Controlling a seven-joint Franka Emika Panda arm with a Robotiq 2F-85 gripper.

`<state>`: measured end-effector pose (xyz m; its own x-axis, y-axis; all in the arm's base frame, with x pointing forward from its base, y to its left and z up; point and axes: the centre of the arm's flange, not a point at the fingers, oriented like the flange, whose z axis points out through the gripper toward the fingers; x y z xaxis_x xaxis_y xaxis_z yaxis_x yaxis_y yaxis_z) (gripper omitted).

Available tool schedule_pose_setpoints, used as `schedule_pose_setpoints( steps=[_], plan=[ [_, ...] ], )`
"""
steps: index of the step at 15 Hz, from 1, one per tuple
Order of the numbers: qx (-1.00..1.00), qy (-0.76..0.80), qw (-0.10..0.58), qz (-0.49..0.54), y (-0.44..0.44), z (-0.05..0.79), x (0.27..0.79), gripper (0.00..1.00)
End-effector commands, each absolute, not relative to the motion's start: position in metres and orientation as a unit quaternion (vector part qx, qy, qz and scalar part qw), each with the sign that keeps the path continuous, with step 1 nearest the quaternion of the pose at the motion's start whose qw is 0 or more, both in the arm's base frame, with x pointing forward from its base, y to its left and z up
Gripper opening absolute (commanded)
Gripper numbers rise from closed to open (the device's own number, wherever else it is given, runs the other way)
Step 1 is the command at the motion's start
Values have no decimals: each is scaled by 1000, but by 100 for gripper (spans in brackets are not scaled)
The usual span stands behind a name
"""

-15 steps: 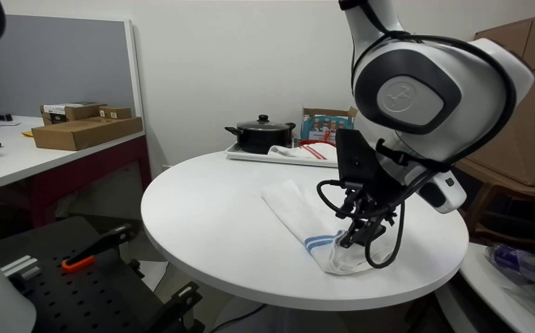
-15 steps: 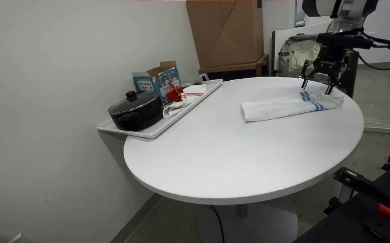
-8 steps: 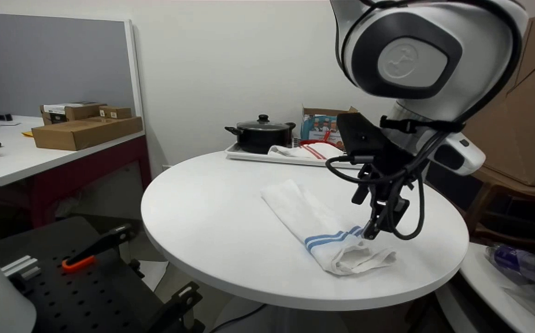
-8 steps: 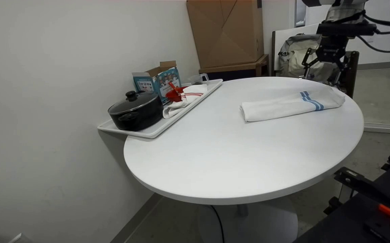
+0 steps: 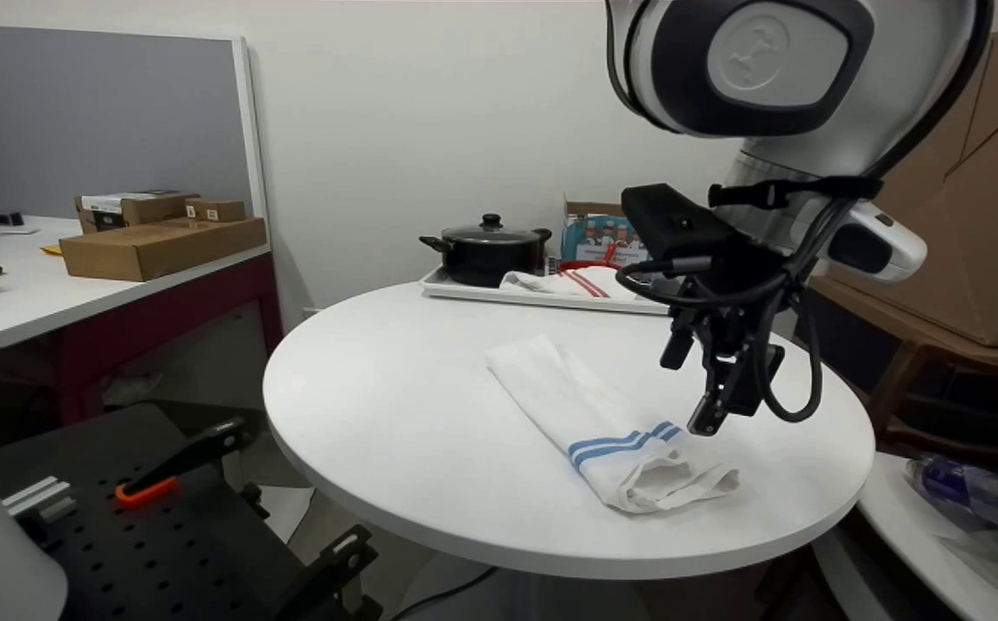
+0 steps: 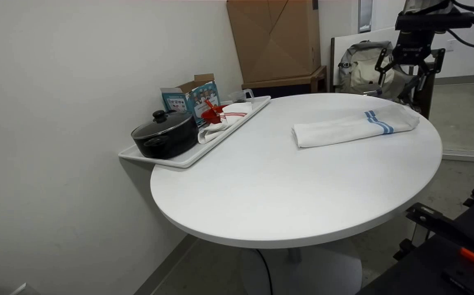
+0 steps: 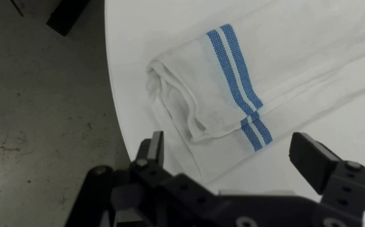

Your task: Fold the tea towel on the table

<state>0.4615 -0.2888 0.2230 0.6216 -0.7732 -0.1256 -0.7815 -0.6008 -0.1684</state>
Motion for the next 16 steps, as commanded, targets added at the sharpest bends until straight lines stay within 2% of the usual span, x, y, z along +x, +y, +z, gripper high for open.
schedule_pose_setpoints(
  steps=[1,9,16],
  plan=[
    [-901,423,100,11,-297,217,452,100],
    [-915,390,96,36,-319,174,443,100],
    [-937,331,101,48,-310,138,460,100]
  ],
)
